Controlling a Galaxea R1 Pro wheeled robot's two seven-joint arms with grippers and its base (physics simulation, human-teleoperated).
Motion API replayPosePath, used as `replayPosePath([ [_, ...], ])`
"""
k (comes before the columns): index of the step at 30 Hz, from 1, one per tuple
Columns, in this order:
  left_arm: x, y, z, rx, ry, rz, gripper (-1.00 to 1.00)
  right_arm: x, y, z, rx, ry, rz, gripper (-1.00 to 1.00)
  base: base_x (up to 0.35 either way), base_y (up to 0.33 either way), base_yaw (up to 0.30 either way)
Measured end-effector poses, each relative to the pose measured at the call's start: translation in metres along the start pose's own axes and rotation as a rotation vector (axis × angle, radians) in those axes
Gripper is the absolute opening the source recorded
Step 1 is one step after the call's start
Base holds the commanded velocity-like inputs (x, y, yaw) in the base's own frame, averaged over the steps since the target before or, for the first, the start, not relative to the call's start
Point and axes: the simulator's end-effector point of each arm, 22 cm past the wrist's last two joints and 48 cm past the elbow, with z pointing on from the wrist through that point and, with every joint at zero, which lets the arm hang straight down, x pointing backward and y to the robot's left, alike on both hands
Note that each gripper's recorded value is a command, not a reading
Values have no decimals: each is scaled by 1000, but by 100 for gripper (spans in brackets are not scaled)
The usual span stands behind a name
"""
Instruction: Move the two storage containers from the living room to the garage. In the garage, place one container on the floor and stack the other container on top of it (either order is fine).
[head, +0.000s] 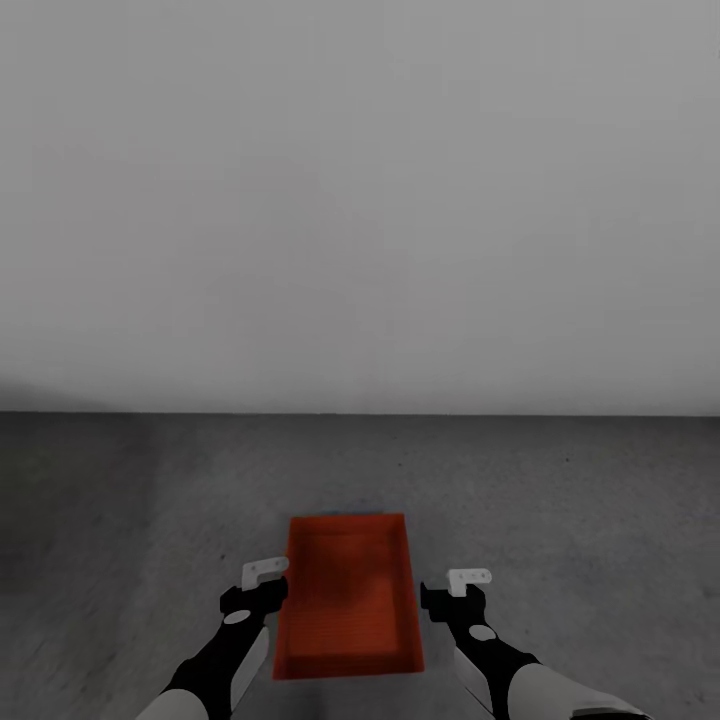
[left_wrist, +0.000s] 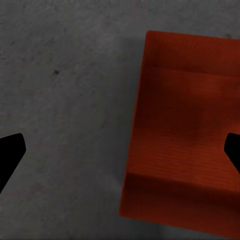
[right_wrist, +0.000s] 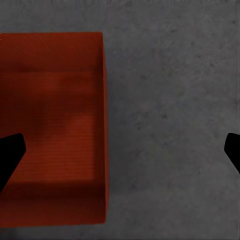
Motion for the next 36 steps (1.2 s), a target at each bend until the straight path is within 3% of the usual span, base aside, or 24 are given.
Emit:
replayPosePath([
  [36,-9,1,-9,1,-9,-2,100,-10,-1,-8,1,-12,2,100,0,0,0],
])
